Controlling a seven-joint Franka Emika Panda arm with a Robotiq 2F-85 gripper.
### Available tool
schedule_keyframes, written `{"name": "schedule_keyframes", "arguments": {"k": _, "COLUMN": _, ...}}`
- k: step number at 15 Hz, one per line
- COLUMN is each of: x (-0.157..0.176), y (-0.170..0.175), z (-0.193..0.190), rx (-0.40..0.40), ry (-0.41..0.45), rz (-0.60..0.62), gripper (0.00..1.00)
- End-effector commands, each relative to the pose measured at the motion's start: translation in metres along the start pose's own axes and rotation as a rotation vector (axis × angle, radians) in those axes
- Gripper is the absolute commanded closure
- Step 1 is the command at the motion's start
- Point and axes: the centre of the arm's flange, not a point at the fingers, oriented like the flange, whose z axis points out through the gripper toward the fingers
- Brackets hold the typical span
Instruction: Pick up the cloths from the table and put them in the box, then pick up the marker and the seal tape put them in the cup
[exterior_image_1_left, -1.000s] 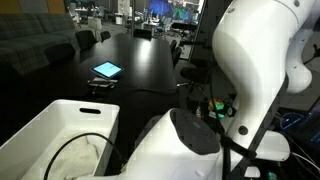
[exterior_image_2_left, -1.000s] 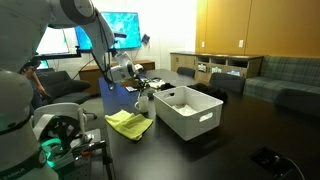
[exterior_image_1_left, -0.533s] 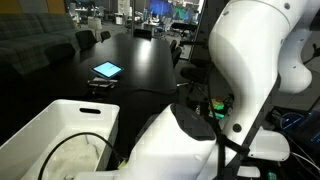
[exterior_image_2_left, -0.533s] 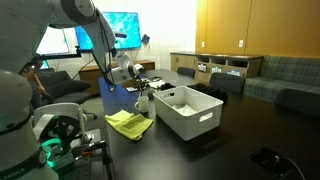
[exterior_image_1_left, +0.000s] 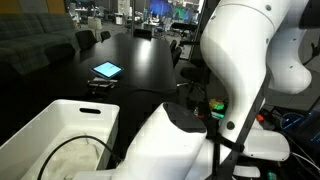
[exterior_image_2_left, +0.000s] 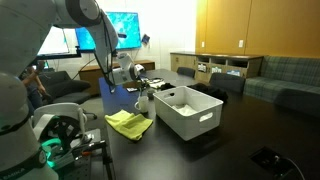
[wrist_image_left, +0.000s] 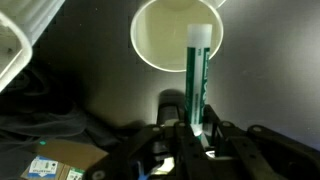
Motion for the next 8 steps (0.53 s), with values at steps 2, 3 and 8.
{"name": "schedule_keyframes", "arguments": {"k": 2, "x": 0.008, "y": 0.011, "z": 0.006, "rx": 0.043, "ry": 0.039, "rz": 0.007, "gripper": 0.95}}
{"name": "schedule_keyframes", "arguments": {"k": 3, "x": 0.008, "y": 0.013, "z": 0.006, "rx": 0.046, "ry": 0.044, "rz": 0.015, "gripper": 0.95}}
{"name": "schedule_keyframes", "arguments": {"k": 8, "x": 0.012, "y": 0.024, "z": 0.007, "rx": 0.058, "ry": 0.063, "rz": 0.039, "gripper": 0.95}}
